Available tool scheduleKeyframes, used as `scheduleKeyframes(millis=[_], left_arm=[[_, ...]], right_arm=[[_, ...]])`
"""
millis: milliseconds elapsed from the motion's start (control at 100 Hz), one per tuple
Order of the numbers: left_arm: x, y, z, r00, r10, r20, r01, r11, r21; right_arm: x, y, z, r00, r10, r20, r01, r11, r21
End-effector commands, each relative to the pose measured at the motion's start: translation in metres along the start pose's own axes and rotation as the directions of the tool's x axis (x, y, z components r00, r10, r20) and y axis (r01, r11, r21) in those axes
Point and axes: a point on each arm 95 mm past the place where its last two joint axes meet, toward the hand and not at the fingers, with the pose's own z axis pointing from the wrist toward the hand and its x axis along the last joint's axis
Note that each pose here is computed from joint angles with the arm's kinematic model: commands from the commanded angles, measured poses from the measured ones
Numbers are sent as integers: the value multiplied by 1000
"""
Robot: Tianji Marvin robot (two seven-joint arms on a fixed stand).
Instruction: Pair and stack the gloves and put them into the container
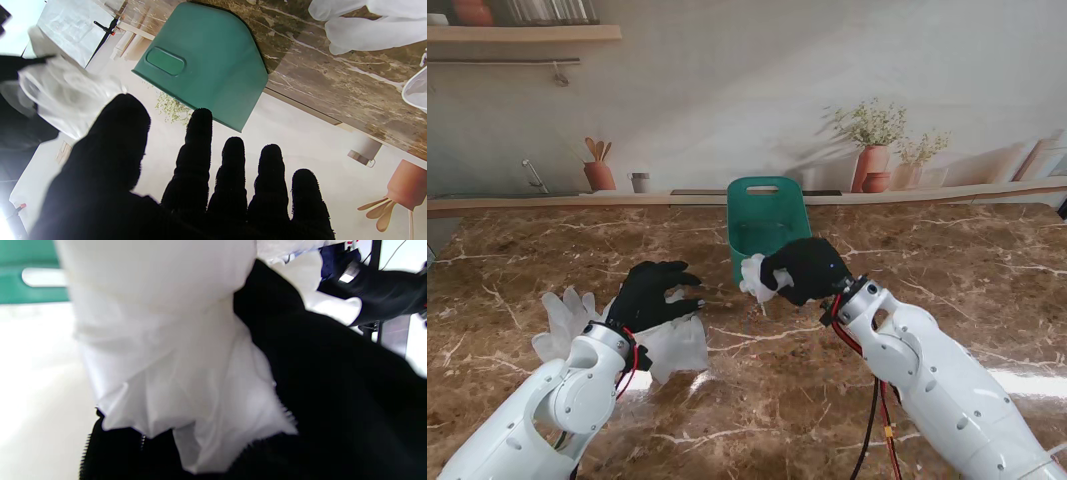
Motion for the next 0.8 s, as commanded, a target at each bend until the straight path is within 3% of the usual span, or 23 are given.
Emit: scheduleKeyframes(millis=[0,160,320,620,790], left_arm=[[-1,-1,1,1000,-2,-3,2,1000,4],[-5,-5,2,1000,1,-15,-1,1000,0],[-8,-7,5,1000,-3,-24,3,1000,-8],[-10,-7,8,1000,-9,-23,9,1000,-11],[-10,-6,6,1000,-9,-14,9,1000,-7]], right_arm=[[-10,16,16,999,-30,18,30,999,-25],[-30,27,40,997,-53,55,55,998,-28],[-51,27,61,993,-83,84,82,997,16],[-87,8,98,986,-126,113,111,986,128],[-102,-8,109,983,-129,132,102,976,191]])
